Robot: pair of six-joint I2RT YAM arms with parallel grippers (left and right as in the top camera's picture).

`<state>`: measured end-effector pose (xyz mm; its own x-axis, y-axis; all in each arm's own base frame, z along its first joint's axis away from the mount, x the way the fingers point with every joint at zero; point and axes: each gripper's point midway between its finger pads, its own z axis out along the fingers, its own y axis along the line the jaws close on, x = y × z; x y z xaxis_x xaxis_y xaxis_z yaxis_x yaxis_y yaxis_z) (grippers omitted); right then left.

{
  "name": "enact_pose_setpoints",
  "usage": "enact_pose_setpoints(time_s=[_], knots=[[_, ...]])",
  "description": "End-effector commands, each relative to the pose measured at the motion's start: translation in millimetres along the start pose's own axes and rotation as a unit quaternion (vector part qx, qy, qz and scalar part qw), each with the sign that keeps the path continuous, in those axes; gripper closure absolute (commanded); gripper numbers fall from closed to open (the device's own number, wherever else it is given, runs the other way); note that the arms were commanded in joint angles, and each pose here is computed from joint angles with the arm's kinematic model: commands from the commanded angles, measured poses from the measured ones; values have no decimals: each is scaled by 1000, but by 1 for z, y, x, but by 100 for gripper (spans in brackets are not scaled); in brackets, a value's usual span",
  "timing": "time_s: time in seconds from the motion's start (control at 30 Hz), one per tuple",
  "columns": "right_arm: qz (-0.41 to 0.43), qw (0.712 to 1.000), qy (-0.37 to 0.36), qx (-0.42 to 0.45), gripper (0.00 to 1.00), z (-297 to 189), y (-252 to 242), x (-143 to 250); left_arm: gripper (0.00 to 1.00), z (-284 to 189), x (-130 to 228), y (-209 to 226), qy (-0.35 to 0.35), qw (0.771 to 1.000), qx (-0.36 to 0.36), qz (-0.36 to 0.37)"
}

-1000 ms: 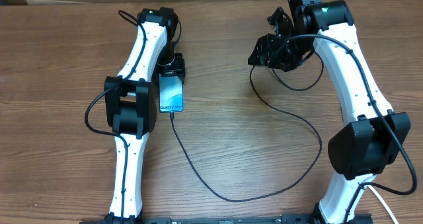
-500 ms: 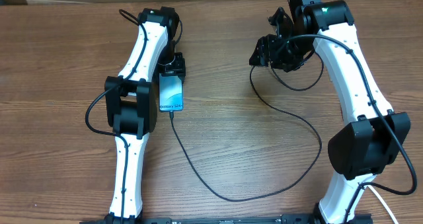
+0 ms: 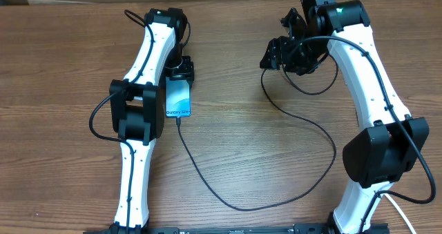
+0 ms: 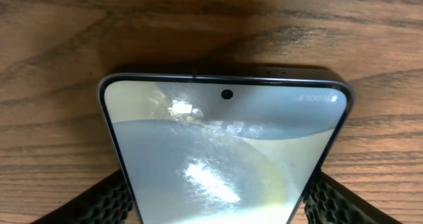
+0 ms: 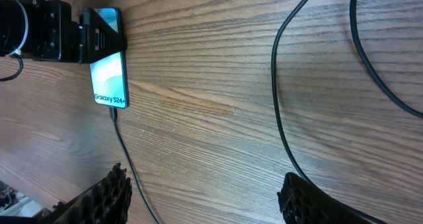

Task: Plug charger to phone and switch on socket
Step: 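Lower the phone flat onto the table with the left gripper and release, then move the right gripper to the white power strip's orange switch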

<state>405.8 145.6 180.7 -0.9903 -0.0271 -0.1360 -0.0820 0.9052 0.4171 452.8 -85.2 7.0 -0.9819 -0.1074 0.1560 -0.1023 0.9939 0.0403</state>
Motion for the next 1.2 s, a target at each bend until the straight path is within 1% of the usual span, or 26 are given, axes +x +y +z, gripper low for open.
enact_pose_setpoints(time_s=[0.0,0.03,0.07,0.13,0.2,0.37,0.5,0.63,0.67,0.77,0.8,0.83,1.03,1.17], knots=[[-14,1000,-24,-1,29,-16,8,-4,12,-49,-7,4,-62,998,1,-2],[-14,1000,-24,-1,29,-16,8,-4,9,-55,-8,4,-70,998,3,-2],[-14,1000,-24,-1,28,-16,8,-4,9,-59,-8,4,-74,997,4,-2],[-14,1000,-24,-1,28,-16,8,-4,12,-62,-7,3,-77,997,6,-2],[-14,1000,-23,-1,28,-16,8,-4,12,-62,-6,3,-74,997,8,-2],[-13,1000,-23,3,28,-16,6,-4,9,-63,-3,4,-70,998,6,-3],[-13,999,-26,18,28,-16,1,-5,8,-80,-2,14,-75,997,5,-21],[-10,999,-31,29,28,-18,-6,-7,7,-128,-5,28,-120,992,19,-42],[-7,999,-32,29,28,-19,-8,-8,0,-144,-8,31,-144,988,27,-45],[5,999,-37,32,28,-23,-18,-11,0,-189,-7,32,-200,976,68,-45],[18,998,-41,34,29,-27,-28,-13,0,-217,-2,38,-233,968,79,-52],[25,998,-44,35,29,-30,-35,-14,0,-228,1,42,-247,964,78,-55],[84,993,-66,46,29,-51,-84,-21,0,-285,26,68,-315,944,69,-68],[121,988,-84,52,29,-67,-117,-23,0,-300,36,72,-334,937,71,-70]])
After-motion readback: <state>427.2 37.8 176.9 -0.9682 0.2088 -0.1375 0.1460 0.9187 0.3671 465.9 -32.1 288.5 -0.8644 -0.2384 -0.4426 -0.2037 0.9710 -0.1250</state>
